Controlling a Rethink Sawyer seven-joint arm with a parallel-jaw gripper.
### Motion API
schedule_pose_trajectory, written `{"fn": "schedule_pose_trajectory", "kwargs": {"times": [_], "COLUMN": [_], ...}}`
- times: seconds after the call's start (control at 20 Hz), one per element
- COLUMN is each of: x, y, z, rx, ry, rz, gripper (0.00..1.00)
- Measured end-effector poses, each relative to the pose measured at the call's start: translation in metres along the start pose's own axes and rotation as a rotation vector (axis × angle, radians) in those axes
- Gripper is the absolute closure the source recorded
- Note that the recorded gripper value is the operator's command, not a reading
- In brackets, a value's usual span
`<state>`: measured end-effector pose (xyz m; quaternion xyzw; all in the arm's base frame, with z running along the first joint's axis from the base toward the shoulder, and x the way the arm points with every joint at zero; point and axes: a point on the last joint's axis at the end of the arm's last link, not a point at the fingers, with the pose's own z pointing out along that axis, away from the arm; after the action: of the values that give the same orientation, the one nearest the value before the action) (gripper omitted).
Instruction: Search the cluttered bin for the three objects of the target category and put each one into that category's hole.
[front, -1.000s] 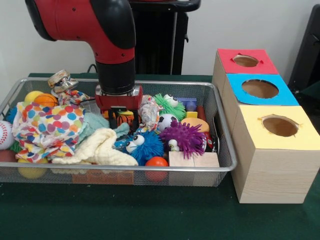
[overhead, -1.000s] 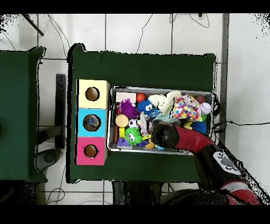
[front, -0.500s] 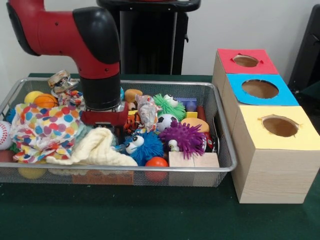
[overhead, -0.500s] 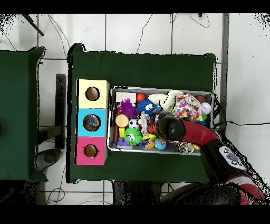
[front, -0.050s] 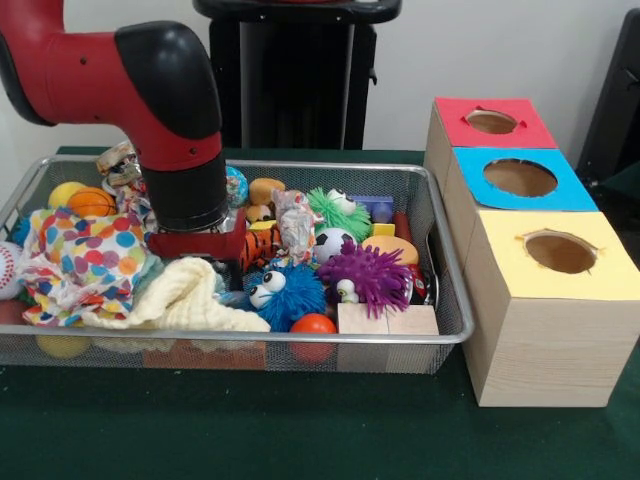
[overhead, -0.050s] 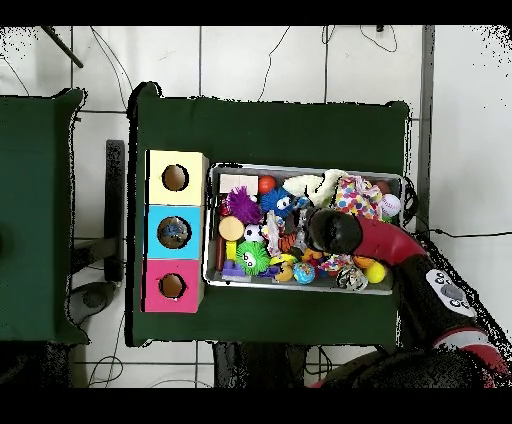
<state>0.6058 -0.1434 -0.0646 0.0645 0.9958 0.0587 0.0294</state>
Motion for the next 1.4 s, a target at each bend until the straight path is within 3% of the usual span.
{"fn": "schedule_pose_trajectory", "kwargs": {"times": [0.2,0.25,0.4,1.05,1.4], "x": [-0.003,-0.004,-0.008,-0.003,0.012], "y": [-0.004,-0.005,-0.016,-0.01,0.033], "z": [0.0,0.001,0.001,-0.005,-0.073], "rx": [-0.004,-0.004,-0.001,0.011,0.051], "ry": [0.006,0.006,-0.008,-0.013,-0.001], "rz": [-0.01,-0.013,-0.008,-0.041,-0.111], "gripper": [0.0,1.0,1.0,1.0,1.0]}}
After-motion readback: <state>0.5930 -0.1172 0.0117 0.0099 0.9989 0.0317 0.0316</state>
